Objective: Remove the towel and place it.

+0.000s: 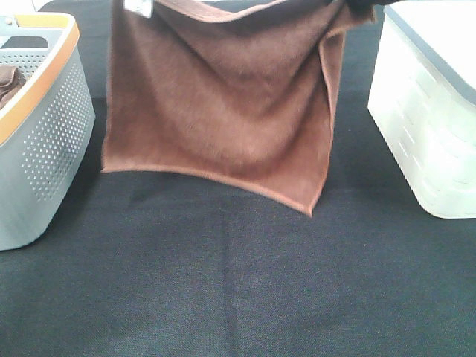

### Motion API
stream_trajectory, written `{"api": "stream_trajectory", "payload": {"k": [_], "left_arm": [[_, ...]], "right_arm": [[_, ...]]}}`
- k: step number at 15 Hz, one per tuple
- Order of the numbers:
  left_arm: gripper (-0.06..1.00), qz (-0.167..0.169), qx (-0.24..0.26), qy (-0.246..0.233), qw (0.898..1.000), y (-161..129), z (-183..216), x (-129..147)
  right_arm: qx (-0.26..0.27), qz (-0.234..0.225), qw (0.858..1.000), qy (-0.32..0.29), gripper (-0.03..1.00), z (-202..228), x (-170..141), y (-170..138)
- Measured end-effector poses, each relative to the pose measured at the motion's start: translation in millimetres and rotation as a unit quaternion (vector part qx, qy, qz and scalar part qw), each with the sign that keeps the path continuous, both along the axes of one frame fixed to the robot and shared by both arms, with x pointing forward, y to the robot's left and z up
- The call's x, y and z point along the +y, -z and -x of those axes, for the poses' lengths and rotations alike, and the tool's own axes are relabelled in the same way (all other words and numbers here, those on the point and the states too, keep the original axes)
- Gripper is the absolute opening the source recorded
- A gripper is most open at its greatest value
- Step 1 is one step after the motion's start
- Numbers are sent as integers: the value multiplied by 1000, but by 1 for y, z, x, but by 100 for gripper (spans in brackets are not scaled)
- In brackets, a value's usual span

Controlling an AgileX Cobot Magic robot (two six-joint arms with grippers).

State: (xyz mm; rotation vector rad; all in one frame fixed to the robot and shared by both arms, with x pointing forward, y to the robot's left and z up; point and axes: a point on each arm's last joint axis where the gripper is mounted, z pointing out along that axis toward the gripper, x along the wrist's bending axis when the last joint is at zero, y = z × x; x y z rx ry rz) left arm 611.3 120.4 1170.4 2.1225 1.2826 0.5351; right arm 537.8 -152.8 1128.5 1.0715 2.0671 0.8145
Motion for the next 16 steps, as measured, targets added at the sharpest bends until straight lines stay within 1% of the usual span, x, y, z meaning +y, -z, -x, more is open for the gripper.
{"api": "stream_trajectory", "payload": {"k": [2, 3, 4, 5, 7, 8, 9, 10, 11, 12, 13, 14, 15, 16], "left_arm": [[0, -6, -59, -3, 998, 8, -20, -5], [0, -5, -110, -1, 994, 11, -33, -9], [0, -4, -148, 2, 989, 12, -42, -12], [0, -11, -181, 6, 983, 14, -49, -14], [0, -18, -241, 20, 970, 19, -63, -20], [0, -22, -268, 29, 963, 23, -70, -24], [0, -27, -295, 41, 954, 36, -82, -29], [0, -27, -309, 50, 949, 45, -88, -34], [0, -24, -319, 52, 946, 56, -98, -33], [0, -24, -320, 51, 946, 70, -107, -30], [0, -28, -312, 46, 949, 83, -116, -24], [0, -28, -312, 46, 949, 83, -116, -24], [0, -28, -297, 36, 954, 96, -122, -19], [0, -27, -273, 23, 961, 108, -126, -15]], "right_arm": [[-55, 16, 998, -16, 0, -18, 8, 7], [-96, 28, 994, -41, 0, -30, 16, 13], [-123, 35, 990, -61, 0, -38, 20, 18], [-141, 30, 987, -73, 0, -45, 21, 21], [-174, -1, 981, -85, 0, -68, 14, 27], [-191, -24, 978, -85, 0, -79, 7, 27], [-209, -48, 973, -88, 0, -93, -1, 28], [-229, -79, 966, -92, 0, -108, -8, 31], [-231, -97, 964, -87, 0, -118, -11, 37], [-224, -110, 965, -78, 0, -127, -13, 47], [-209, -116, 969, -67, 0, -134, -15, 59], [-209, -116, 969, -67, 0, -134, -15, 59], [-186, -115, 974, -53, 0, -139, -15, 73], [-157, -110, 981, -35, 0, -143, -17, 87]]}}
